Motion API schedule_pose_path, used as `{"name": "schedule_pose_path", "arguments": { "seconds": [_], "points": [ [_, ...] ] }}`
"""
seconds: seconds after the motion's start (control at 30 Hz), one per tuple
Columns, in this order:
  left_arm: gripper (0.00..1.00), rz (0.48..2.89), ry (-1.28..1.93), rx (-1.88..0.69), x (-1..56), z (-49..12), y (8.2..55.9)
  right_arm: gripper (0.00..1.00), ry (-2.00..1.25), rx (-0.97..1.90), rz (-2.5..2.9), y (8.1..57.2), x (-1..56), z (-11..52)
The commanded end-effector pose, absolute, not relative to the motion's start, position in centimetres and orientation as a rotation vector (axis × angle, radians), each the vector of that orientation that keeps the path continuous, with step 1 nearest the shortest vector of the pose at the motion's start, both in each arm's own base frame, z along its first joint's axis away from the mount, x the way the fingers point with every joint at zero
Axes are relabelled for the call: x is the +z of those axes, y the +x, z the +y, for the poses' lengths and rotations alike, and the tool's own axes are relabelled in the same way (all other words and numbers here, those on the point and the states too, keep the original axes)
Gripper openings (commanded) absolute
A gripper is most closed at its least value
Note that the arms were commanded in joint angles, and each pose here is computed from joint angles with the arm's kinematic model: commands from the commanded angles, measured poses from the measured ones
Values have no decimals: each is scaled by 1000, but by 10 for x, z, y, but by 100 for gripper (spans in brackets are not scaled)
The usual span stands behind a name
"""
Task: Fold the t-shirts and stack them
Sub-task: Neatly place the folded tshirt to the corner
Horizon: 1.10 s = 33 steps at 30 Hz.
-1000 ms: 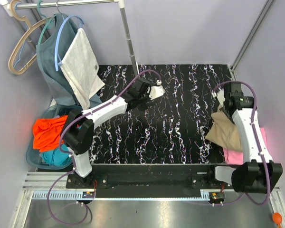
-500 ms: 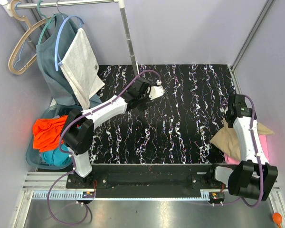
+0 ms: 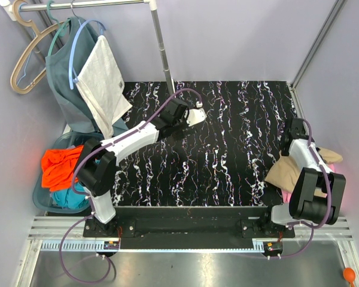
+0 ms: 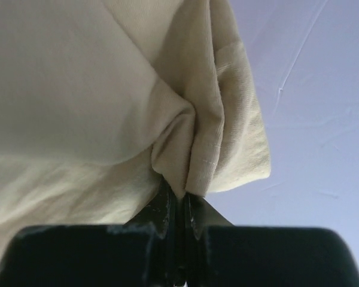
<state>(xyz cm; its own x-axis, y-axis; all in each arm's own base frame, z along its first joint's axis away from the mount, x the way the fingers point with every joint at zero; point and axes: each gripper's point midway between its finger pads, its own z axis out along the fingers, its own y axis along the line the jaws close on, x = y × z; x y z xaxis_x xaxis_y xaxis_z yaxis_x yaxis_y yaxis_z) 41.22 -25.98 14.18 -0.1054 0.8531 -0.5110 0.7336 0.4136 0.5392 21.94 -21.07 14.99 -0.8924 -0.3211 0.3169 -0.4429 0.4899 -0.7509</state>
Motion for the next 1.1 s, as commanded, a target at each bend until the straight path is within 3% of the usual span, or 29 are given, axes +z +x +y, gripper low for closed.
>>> {"name": "schedule_pose_path", "arguments": {
  "seconds": [0.0, 0.43, 0.5, 0.53, 0.63, 0.93, 1.07],
  "points": [
    [99, 1799, 1303, 194, 174, -259, 414, 0, 622, 1536, -2458, 227, 165, -235],
    [99, 1792, 1304, 187, 172, -260, 413, 0, 555, 1552, -2393, 225, 158, -268],
    [99, 1794, 1299, 189, 172, -259, 414, 11, 564, 1540, -2394, 225, 154, -267],
    [99, 1793, 1300, 190, 173, -259, 413, 31, 569, 1534, -2396, 225, 152, -267],
    [99, 1793, 1299, 193, 173, -258, 412, 54, 566, 1537, -2410, 226, 149, -267],
    [99, 1799, 1291, 192, 168, -257, 412, 65, 477, 1662, -2589, 242, 172, -264],
    [99, 1805, 1273, 187, 164, -256, 412, 71, 507, 1561, -2866, 262, 164, -248]
  ]
}}
